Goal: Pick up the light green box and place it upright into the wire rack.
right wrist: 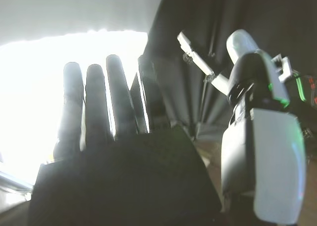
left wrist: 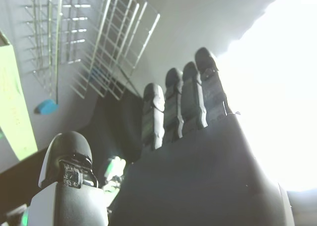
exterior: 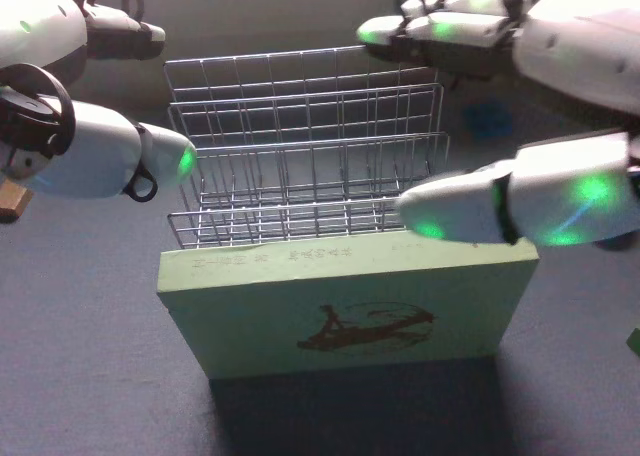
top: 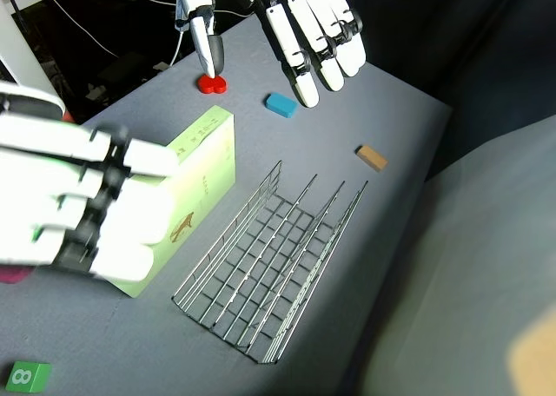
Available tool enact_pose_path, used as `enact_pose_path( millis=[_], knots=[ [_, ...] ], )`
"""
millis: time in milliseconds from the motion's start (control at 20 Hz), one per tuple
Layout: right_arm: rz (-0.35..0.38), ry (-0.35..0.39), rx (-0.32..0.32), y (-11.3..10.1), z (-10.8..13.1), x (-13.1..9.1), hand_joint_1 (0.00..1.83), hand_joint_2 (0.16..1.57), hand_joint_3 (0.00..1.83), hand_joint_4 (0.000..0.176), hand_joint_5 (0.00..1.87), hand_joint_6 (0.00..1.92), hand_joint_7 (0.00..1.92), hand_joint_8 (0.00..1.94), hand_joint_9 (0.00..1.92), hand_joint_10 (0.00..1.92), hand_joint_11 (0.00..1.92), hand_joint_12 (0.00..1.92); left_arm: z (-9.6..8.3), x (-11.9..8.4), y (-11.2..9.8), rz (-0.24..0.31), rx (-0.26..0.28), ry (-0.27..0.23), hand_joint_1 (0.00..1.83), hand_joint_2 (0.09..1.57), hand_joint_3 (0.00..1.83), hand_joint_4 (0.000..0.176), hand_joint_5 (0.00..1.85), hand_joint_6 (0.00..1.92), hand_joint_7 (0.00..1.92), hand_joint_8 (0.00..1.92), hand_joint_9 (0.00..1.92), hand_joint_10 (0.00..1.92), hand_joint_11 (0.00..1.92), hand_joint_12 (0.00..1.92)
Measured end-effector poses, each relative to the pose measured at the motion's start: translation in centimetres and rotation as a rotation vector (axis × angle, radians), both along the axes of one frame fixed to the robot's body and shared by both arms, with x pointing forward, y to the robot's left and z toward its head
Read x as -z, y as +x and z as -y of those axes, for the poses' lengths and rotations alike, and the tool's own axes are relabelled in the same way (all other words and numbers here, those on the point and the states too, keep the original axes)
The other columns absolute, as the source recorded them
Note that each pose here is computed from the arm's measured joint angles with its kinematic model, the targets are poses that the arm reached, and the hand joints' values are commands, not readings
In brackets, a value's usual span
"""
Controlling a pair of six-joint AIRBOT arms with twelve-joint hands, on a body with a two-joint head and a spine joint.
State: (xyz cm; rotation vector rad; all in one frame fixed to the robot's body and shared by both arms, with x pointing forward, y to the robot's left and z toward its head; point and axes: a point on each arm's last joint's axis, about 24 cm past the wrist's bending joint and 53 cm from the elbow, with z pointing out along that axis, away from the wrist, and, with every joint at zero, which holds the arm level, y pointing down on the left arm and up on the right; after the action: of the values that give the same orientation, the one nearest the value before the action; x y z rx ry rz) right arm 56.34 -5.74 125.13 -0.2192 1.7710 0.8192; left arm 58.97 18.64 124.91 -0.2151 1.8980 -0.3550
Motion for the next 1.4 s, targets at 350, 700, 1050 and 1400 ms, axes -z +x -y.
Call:
enact_pose_path(
  millis=[350,700,1050,1400],
  knots=[
    [-0.119,-0.047,0.02,-0.1,-4.6,2.6,0.66,0.98,0.0,0.049,0.07,0.0,0.12,0.0,0.09,0.0,0.0,0.49,-4.6,0.2,0.1,0.001,-0.089,0.005,0.18,1.22,0.0,0.075,0.2,0.01,0.15,0.01,0.05,0.01,0.0,0.21],
    [-0.283,-0.077,0.071,0.1,-5.8,6.3,0.86,0.94,0.0,0.05,0.09,0.0,0.12,0.0,0.07,0.0,0.0,0.49,-8.1,-0.3,0.7,0.03,-0.092,0.128,0.2,1.22,0.0,0.074,0.21,0.01,0.13,0.0,0.06,0.0,0.0,0.2],
    [-0.361,-0.098,0.064,0.1,-8.7,8.3,0.89,0.95,0.0,0.051,0.09,0.0,0.1,0.0,0.04,0.0,0.0,0.4,-7.2,0.0,0.8,0.034,0.053,0.409,0.19,1.23,0.0,0.076,0.21,0.0,0.13,0.0,0.06,0.0,0.0,0.22],
    [-0.472,-0.115,0.094,0.3,-9.6,10.8,0.9,0.95,0.0,0.052,0.07,0.0,0.07,0.0,0.01,0.0,0.0,0.28,-7.1,0.8,0.9,0.003,0.09,0.473,0.2,1.23,0.0,0.076,0.2,0.0,0.13,0.0,0.07,0.0,0.0,0.23]
  ],
)
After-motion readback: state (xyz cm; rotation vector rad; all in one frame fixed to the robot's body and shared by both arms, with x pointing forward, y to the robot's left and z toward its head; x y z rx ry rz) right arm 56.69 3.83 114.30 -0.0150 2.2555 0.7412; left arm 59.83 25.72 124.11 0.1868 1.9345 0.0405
